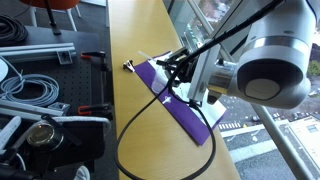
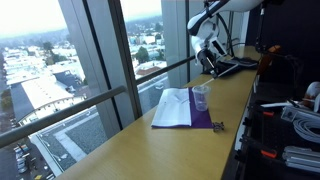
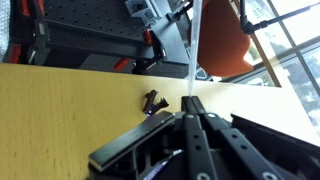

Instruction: Put the straw in the cup.

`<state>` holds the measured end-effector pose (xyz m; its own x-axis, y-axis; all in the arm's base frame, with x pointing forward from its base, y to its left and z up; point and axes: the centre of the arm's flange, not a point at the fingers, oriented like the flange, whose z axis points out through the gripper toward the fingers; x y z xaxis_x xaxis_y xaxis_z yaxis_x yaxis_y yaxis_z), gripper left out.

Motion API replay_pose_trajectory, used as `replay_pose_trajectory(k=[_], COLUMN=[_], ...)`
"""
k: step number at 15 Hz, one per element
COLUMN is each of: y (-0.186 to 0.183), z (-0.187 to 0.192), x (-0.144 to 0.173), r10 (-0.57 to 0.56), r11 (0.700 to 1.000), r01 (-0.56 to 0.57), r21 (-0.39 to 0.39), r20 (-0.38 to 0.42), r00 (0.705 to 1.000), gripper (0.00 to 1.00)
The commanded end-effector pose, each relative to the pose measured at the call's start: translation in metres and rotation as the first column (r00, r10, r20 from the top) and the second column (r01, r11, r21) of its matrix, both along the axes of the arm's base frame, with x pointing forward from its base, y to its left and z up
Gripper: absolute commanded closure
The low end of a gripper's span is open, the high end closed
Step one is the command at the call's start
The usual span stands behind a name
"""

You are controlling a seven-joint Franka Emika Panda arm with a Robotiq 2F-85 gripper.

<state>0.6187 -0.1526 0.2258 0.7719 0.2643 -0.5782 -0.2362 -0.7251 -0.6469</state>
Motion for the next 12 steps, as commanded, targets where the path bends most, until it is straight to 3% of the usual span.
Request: replay_pose_trajectory(k=[1, 12], y=[-0.007, -0.015], z=[-0.004, -0.016], x=[0.015, 0.017], r10=[-0.028, -0.065], r11=[0.999, 0.997], r01=[0.03, 0.07], r21=[0.045, 0.039], r20=[-0.035, -0.111], r00=[0.999, 0.992], gripper=[1.0, 1.0])
